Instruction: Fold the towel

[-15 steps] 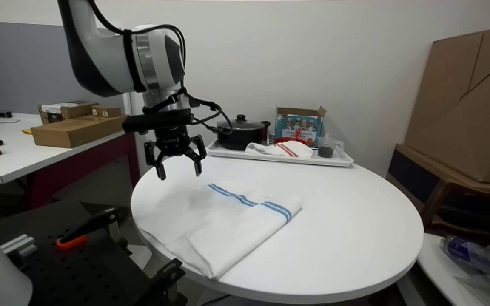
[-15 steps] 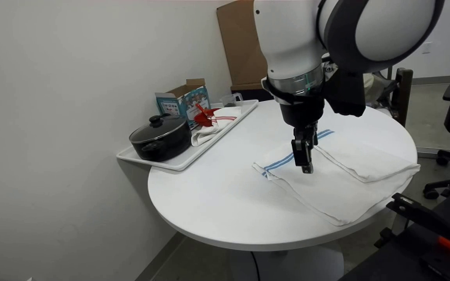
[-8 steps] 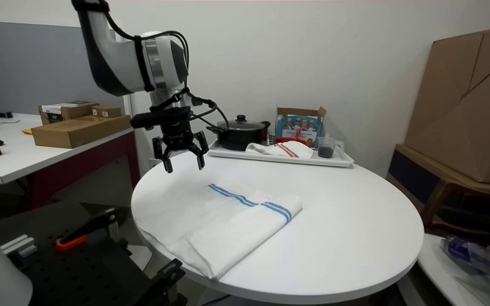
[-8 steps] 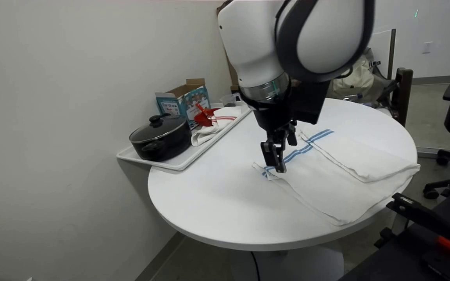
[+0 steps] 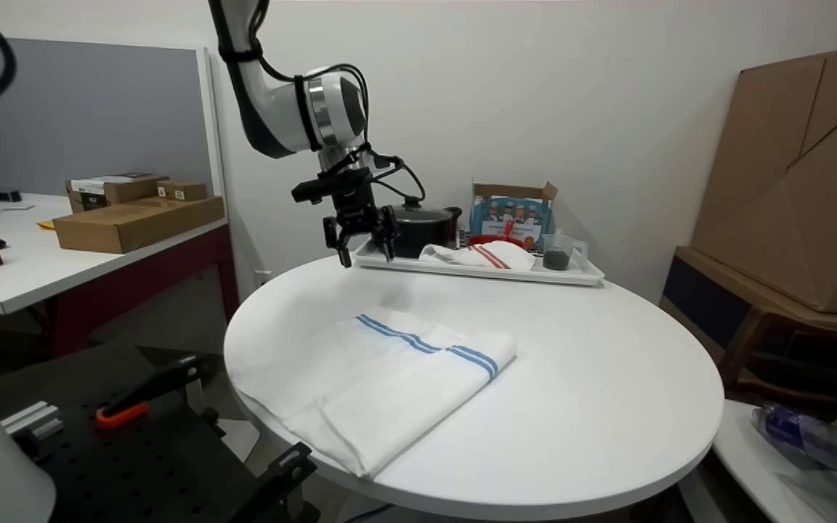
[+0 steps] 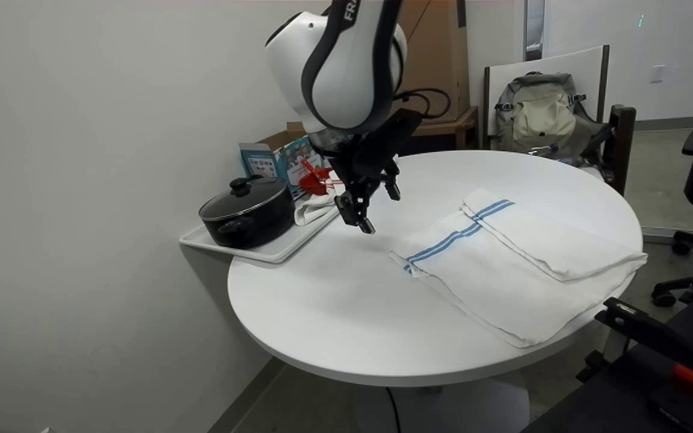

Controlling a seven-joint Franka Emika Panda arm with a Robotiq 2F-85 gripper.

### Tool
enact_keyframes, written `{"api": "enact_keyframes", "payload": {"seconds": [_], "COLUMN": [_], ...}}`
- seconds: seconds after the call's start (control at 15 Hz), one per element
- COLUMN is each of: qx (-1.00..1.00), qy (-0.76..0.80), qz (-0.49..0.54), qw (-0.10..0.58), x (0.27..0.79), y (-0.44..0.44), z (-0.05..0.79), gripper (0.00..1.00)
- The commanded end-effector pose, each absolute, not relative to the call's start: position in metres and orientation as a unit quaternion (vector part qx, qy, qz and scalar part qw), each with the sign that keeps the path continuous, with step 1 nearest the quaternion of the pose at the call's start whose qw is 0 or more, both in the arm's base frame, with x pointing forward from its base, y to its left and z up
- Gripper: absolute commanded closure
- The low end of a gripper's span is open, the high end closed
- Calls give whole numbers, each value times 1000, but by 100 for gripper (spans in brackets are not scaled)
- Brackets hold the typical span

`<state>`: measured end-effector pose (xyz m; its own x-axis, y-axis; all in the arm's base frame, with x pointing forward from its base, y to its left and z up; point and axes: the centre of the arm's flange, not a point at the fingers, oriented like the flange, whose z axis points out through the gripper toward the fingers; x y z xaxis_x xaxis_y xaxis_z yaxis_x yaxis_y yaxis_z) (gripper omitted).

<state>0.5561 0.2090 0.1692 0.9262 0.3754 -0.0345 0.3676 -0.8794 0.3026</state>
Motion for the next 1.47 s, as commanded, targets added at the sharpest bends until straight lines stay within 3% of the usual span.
{"api": "enact_keyframes", "payload": {"seconds": [0.0,0.4,0.8,1.4], "qx": [969,966,966,977], "qy": [169,141,128,69], "qz": [4,-39,-83,-39], "qw": [181,213,206,198], "x": [628,645,617,610], "y": [240,250,235,191], "z": [149,110,102,108], "gripper": [0,0,0,0]}}
